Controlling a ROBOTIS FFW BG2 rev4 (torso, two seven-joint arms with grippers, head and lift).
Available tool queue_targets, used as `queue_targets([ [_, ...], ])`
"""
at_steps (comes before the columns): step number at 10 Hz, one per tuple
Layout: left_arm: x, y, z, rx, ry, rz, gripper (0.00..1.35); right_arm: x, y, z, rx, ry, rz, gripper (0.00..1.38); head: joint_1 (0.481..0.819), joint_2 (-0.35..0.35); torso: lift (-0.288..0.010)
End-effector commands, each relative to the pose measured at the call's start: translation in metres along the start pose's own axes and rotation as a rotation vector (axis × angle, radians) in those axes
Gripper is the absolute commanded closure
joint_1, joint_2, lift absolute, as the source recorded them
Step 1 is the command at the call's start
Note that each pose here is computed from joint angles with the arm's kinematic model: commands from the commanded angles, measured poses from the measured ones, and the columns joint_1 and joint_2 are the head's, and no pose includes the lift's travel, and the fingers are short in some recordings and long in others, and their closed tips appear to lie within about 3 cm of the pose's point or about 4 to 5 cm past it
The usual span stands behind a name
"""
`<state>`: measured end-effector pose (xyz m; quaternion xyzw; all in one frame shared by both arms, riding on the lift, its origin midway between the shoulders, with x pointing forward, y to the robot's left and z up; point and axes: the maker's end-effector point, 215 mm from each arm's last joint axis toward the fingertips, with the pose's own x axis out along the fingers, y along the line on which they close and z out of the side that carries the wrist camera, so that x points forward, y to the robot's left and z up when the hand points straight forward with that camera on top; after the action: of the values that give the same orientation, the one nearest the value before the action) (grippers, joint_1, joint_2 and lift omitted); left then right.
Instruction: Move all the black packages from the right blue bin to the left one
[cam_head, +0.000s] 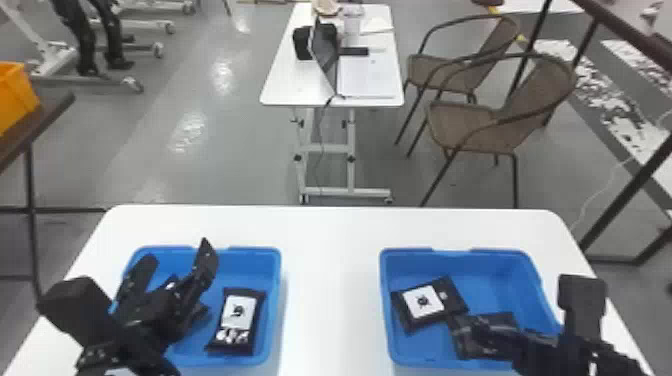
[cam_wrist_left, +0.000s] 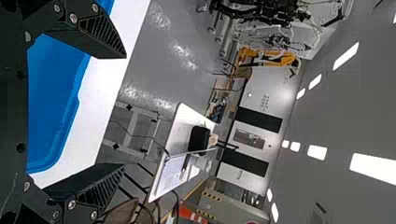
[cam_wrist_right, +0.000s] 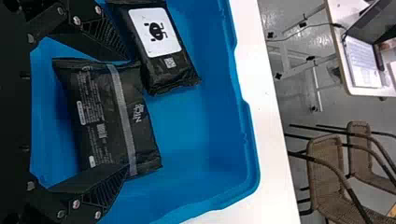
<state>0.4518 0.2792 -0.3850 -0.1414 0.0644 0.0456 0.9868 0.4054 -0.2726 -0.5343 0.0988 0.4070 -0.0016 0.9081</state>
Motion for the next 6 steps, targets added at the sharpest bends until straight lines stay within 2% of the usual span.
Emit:
queue_targets([
  [1, 0.000, 0.000, 0.001, 0.001, -0.003, -0.001, 0.20, -0.002, 0.007, -0.009, 0.035, 0.037, 0.008, 0.22, 0.695, 0.008, -0.040],
  [3, 0.000, 0.000, 0.000, 0.002, -0.002, -0.001, 0.20, 0.002, 0.007, -0.013, 0.041, 0.052, 0.006, 0.22, 0.695, 0.017, -0.040],
  [6, 0.000, -0.002, -0.003, 0.000, 0.003, -0.008, 0.20, 0.006, 0.004, 0.003, 0.029, 0.041, -0.007, 0.22, 0.695, 0.017, -0.040],
])
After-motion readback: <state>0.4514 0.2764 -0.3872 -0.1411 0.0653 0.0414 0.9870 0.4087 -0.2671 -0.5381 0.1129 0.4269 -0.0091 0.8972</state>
